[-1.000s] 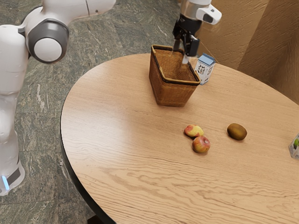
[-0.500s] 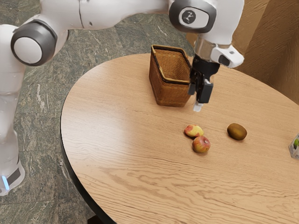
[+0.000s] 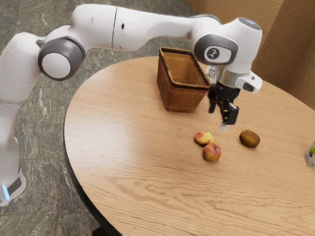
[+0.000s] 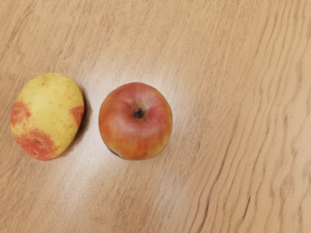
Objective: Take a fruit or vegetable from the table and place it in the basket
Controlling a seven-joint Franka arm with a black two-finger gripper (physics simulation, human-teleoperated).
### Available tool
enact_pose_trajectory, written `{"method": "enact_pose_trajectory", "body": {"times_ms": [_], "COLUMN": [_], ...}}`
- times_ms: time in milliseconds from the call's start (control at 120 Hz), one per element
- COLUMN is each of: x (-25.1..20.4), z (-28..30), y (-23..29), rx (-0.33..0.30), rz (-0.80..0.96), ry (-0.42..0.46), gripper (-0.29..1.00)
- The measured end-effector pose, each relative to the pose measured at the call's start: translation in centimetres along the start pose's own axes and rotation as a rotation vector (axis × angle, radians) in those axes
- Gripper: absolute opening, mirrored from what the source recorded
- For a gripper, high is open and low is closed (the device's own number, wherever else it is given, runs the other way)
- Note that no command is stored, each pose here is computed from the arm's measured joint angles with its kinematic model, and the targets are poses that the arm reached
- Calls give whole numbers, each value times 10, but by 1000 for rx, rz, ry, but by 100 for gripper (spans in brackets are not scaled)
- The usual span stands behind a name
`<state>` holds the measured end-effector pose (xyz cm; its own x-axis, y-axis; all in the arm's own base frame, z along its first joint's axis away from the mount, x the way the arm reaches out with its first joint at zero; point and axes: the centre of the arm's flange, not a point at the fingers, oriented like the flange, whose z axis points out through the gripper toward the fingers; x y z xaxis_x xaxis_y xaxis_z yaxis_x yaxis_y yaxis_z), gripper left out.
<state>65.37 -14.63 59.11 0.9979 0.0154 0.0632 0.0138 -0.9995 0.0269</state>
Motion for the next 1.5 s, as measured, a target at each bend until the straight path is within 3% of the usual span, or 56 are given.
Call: {"method": "enact_pose_trajectory", "body": {"times_ms": [550, 1500], "x": [37, 45], "z": [105, 164], "y": [-18, -17], "rx": [31, 26], "rz": [-3, 23], "ry": [-24, -35], "gripper": [70, 70]}}
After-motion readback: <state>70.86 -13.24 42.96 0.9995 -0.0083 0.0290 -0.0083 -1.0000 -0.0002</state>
